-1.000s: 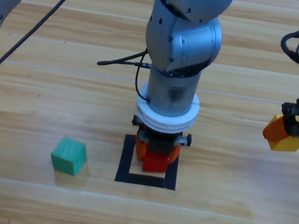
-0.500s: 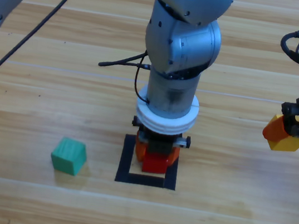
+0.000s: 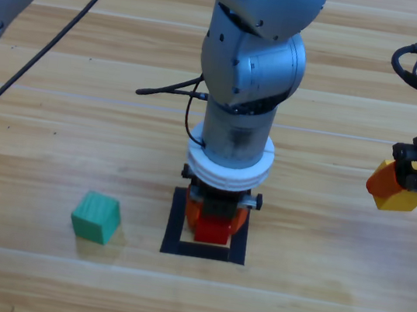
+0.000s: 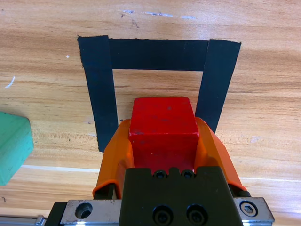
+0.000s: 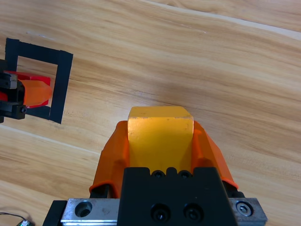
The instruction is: Stack the blocks in the rectangular block: red at the bottom, yellow in the middle, green on top
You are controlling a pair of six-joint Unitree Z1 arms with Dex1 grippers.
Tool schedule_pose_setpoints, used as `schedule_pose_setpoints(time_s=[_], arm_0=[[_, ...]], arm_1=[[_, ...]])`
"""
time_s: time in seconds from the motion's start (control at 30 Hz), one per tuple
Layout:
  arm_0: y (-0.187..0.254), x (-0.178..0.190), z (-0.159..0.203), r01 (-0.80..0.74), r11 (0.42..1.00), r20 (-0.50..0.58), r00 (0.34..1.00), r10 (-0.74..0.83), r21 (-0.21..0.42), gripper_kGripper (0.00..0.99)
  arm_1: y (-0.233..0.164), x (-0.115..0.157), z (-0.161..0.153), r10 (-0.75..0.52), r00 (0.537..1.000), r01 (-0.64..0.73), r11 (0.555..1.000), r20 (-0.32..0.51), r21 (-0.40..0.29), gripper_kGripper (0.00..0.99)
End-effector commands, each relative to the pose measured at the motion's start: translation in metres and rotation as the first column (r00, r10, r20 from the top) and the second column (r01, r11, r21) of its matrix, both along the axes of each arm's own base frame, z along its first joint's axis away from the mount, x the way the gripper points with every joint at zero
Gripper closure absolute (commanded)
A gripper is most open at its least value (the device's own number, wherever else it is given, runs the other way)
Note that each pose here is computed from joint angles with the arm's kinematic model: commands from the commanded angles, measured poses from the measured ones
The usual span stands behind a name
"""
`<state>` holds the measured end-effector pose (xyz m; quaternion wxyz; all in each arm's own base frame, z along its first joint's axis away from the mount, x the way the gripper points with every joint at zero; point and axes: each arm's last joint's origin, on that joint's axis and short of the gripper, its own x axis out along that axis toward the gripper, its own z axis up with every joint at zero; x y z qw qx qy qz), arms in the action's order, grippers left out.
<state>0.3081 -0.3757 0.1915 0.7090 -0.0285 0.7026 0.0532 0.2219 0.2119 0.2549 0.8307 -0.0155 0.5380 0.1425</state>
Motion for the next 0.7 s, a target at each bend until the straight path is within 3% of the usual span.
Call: schedule_pose_setpoints(time_s=[0.03,0.07,0.1,0.13,0.17,0.2,0.5,0.6,0.7], arm_0=[[-0.001,-0.001,-0.030,0.013,0.999,-0.042,0.999,-0.010,0.051,0.982],[-0.002,-0.001,-0.029,0.012,0.999,-0.040,0.999,-0.011,0.048,0.824],[-0.003,0.000,-0.028,0.012,0.999,-0.035,0.999,-0.011,0.041,0.602],[-0.004,0.002,-0.026,0.010,0.999,-0.028,1.000,-0.009,0.031,0.257],[-0.005,0.002,-0.026,0.006,1.000,-0.027,1.000,-0.005,0.030,0.090],[-0.005,0.002,-0.026,0.003,1.000,-0.026,1.000,-0.002,0.030,0.005],[-0.003,0.000,-0.003,-0.013,1.000,0.016,1.000,0.013,-0.002,0.000],[0.001,-0.001,0.029,-0.012,0.999,0.077,0.997,0.015,-0.041,0.000],[0.017,-0.010,0.102,-0.001,0.992,0.225,0.974,0.029,-0.124,0.000]], arm_1=[[0.005,0.000,-0.020,0.018,0.999,-0.020,0.999,-0.038,-0.031,0.990],[0.005,0.000,-0.021,0.018,0.999,-0.020,0.999,-0.038,-0.031,0.990],[0.005,0.000,-0.021,0.018,0.999,-0.020,0.999,-0.037,-0.030,0.990],[0.005,0.000,-0.021,0.018,0.999,-0.020,0.999,-0.037,-0.030,0.990],[0.005,0.000,-0.021,0.019,0.999,-0.020,0.999,-0.038,-0.029,0.990],[0.005,0.000,-0.021,0.019,0.999,-0.020,0.999,-0.036,-0.029,0.990],[0.007,-0.002,-0.019,0.026,0.999,-0.027,0.999,-0.029,-0.022,0.990],[0.011,-0.007,-0.011,0.038,0.999,-0.038,0.999,-0.013,-0.007,0.990],[0.021,-0.008,-0.006,0.029,0.999,-0.029,1.000,-0.030,-0.004,0.990]])
